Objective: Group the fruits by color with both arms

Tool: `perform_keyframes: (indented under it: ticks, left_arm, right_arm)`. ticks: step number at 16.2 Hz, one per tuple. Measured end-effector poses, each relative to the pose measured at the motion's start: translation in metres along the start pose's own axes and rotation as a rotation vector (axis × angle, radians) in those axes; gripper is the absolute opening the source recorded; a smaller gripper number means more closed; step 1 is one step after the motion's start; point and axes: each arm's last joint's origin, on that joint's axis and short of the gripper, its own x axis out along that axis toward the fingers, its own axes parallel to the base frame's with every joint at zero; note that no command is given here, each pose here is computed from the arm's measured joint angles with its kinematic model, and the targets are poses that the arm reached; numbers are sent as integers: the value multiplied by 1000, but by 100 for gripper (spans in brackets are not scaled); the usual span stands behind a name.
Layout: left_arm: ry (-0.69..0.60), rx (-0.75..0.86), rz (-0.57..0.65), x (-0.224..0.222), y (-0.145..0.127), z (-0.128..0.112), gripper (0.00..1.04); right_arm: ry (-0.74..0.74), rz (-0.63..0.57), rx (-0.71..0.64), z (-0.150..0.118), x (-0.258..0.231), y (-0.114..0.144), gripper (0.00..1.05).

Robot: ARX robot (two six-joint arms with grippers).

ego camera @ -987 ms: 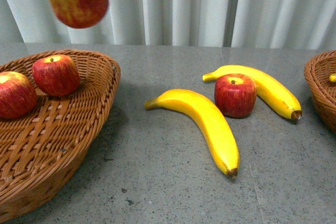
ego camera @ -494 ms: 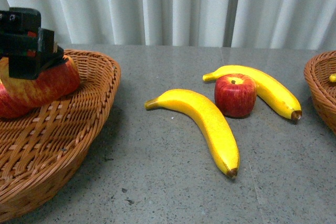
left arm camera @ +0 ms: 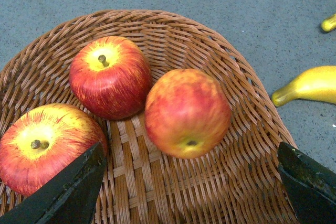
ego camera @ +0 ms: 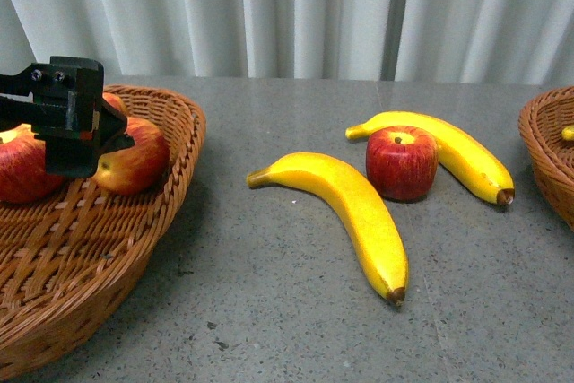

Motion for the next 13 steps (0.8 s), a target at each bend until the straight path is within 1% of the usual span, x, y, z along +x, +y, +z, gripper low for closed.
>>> perform_keyframes:
  ticks: [2, 3, 6, 7, 8, 11, 13]
  left_arm:
    - [-13, 6, -11, -3, -3, 3, 98]
    - [-38, 13, -17, -6, -5, 8, 98]
    - [-159, 74, -76, -8, -18, 41, 98]
    - [-180, 98, -119, 1, -24, 55, 98]
    - [-177, 113, -145, 10, -30, 61, 98]
    - [-147, 177, -244, 40, -57, 73, 98]
    - [-164, 222, -311, 59, -88, 81, 98]
  right_arm:
    - [0, 0, 0, 0, 0, 0, 98]
    - [0, 0, 0, 0, 0, 0, 98]
    - [0, 0, 0, 0, 0, 0, 98]
    - [0, 0, 0, 0, 0, 0, 98]
    - [0, 0, 0, 0, 0, 0, 98]
    - [0, 0, 0, 0, 0, 0, 98]
    - [0, 0, 0, 0, 0, 0, 98]
